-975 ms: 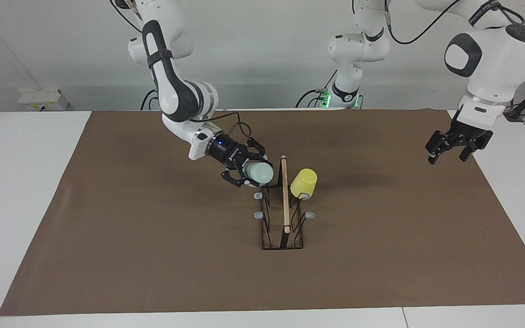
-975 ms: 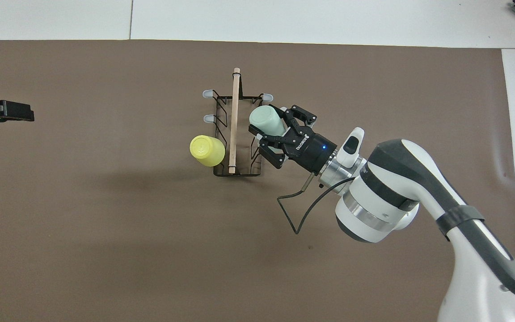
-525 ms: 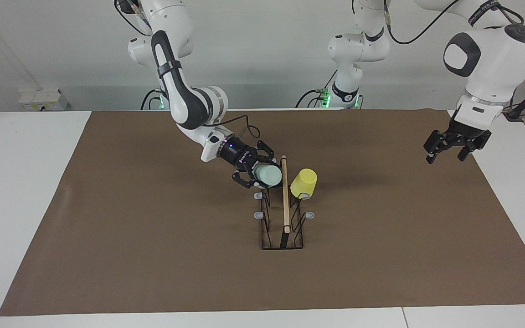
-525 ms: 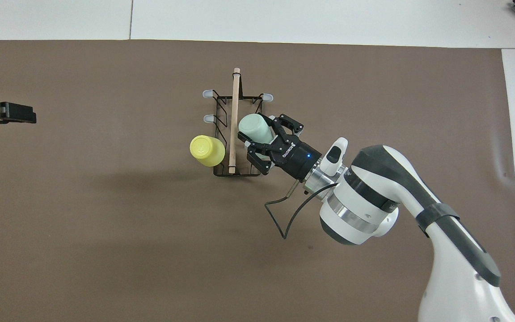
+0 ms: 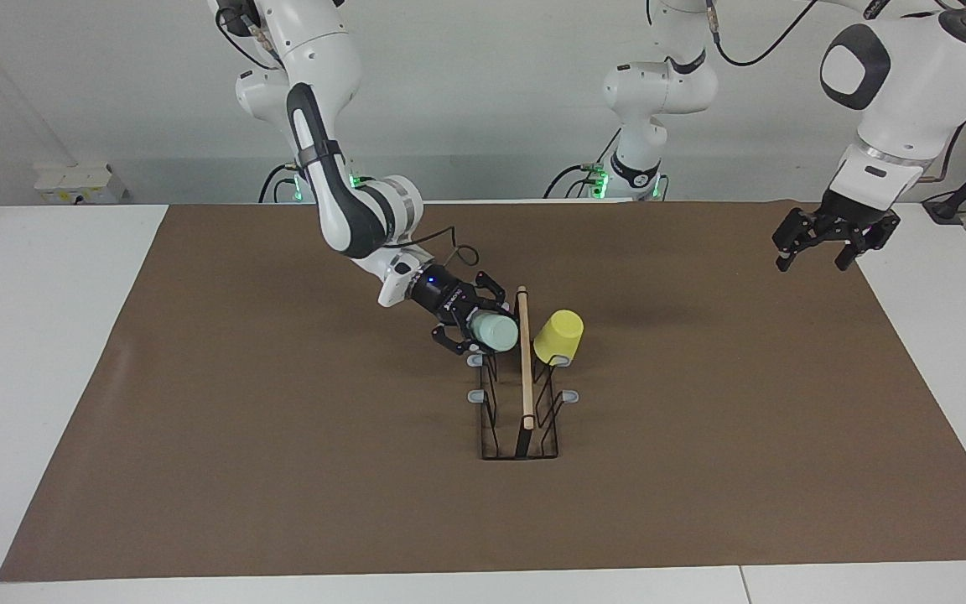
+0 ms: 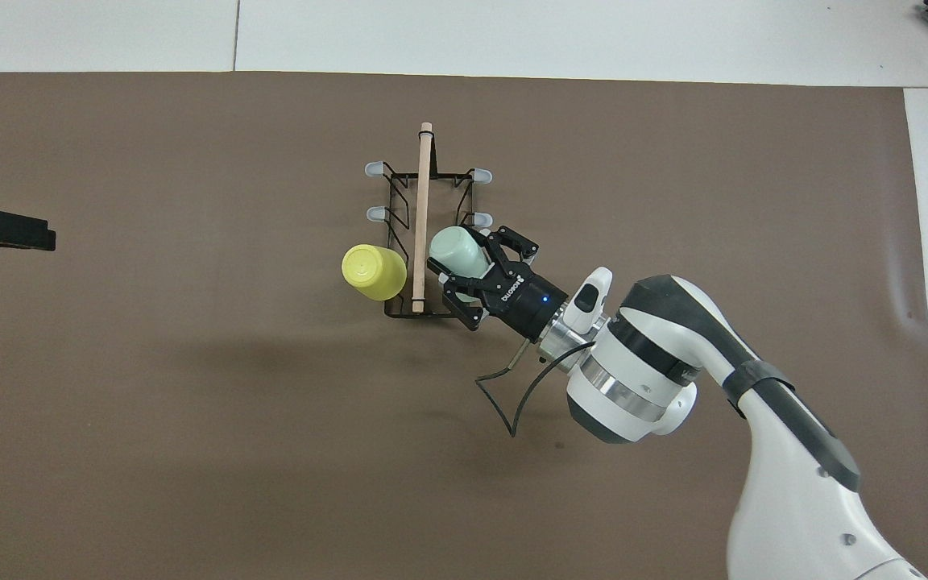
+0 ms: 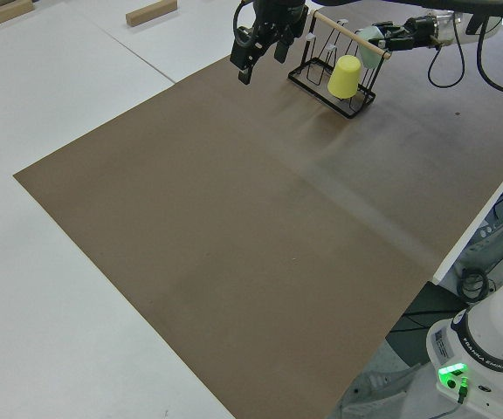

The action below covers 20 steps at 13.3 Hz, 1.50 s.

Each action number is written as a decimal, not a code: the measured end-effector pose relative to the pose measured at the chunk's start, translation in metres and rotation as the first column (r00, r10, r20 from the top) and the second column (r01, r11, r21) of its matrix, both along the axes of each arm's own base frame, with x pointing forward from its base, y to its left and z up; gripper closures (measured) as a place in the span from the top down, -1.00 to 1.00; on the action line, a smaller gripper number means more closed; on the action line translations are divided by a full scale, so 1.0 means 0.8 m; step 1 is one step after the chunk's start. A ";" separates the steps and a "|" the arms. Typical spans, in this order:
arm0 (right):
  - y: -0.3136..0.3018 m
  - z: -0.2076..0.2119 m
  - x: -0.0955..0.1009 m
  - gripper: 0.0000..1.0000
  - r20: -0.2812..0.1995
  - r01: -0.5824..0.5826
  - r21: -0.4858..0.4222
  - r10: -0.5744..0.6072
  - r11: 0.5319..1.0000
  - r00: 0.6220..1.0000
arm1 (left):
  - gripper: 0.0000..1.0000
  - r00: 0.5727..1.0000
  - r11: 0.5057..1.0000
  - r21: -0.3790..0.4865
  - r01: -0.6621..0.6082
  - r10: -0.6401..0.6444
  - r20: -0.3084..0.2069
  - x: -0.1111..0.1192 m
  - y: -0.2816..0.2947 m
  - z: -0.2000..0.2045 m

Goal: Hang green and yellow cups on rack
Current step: 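Lower the green cup onto a rack peg and open the right gripper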

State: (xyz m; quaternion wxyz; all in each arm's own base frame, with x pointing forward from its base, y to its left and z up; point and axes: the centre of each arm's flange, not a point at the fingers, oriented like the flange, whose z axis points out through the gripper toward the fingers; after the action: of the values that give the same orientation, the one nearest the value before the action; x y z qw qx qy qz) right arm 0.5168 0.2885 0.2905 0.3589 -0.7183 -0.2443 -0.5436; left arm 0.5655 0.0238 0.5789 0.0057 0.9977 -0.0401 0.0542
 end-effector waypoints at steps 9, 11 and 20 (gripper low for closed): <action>-0.002 -0.001 -0.002 0.35 -0.001 0.000 0.001 0.000 1.000 1.000 | 1.00 0.994 0.996 0.002 0.092 -0.092 -0.051 -0.010 -0.003 0.029; -0.004 -0.003 -0.005 0.68 -0.018 0.008 -0.025 -0.009 1.000 1.000 | 1.00 0.994 0.996 0.001 0.091 -0.091 -0.059 -0.010 -0.002 0.027; 0.026 0.078 -0.020 1.00 -0.072 0.057 -0.130 -0.067 0.990 0.995 | 1.00 0.994 0.996 0.000 0.087 -0.086 -0.063 -0.009 0.002 0.025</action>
State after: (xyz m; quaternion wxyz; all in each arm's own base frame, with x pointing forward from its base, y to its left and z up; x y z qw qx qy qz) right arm 0.5005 0.3092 0.3530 0.3043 -0.7673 -0.2422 -0.5098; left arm 0.5585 0.0257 0.5987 0.0078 0.9962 -0.0832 0.0226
